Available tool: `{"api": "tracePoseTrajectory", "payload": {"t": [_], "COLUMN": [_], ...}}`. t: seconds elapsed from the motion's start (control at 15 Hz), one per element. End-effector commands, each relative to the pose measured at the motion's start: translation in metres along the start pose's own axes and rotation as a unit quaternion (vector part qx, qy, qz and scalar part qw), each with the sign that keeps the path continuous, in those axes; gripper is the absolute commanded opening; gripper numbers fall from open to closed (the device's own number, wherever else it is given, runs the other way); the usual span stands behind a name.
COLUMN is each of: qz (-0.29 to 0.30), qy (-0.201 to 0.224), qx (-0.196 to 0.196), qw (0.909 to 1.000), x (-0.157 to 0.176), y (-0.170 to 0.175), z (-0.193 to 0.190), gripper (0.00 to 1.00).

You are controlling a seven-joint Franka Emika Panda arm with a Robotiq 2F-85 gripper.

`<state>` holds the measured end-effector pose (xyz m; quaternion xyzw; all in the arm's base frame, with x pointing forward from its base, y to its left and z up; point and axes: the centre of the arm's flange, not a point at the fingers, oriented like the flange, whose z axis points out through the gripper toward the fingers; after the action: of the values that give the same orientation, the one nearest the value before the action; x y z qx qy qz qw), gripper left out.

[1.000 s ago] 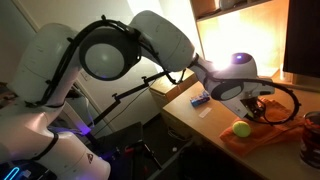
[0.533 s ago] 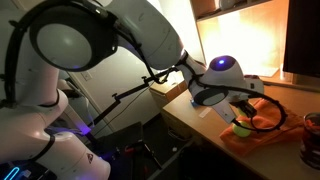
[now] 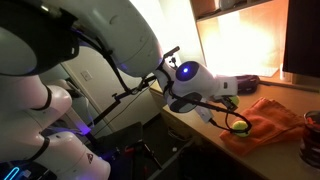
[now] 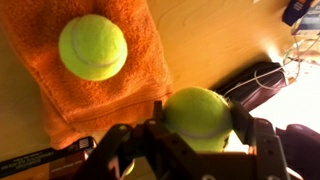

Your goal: Put the middle tennis bowl in the can

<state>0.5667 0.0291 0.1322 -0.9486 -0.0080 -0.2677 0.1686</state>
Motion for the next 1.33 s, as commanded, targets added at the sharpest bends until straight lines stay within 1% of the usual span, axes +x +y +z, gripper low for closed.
{"api": "tracePoseTrajectory", "payload": {"t": [0.0, 0.27, 0.4, 0.53, 0.6, 0.73, 0.8, 0.93, 1.07, 1.27], "qz": [0.012, 0.019, 0.018, 0.013, 0.001, 0.002, -0.002, 0.000, 0.009, 0.054], "qy": [0.012, 0.015, 0.003, -0.027, -0.038, -0.055, -0.069, -0.088, -0.099, -0.104], "qx": [0.018, 0.034, 0.043, 0.051, 0.068, 0.087, 0.106, 0.129, 0.142, 0.138], "qw": [0.9997, 0.9991, 0.9989, 0.9982, 0.9969, 0.9947, 0.9920, 0.9878, 0.9848, 0.9834], "x": [-0.003, 0.004, 0.014, 0.033, 0.047, 0.079, 0.100, 0.129, 0.145, 0.149], "y": [-0.008, -0.008, -0.007, -0.011, -0.015, -0.023, -0.024, -0.024, -0.020, -0.011], "z": [-0.029, -0.026, -0.020, -0.011, -0.009, -0.007, -0.004, 0.001, 0.003, 0.005], "gripper": [0.42, 0.42, 0.42, 0.42, 0.42, 0.42, 0.42, 0.42, 0.42, 0.42]}}
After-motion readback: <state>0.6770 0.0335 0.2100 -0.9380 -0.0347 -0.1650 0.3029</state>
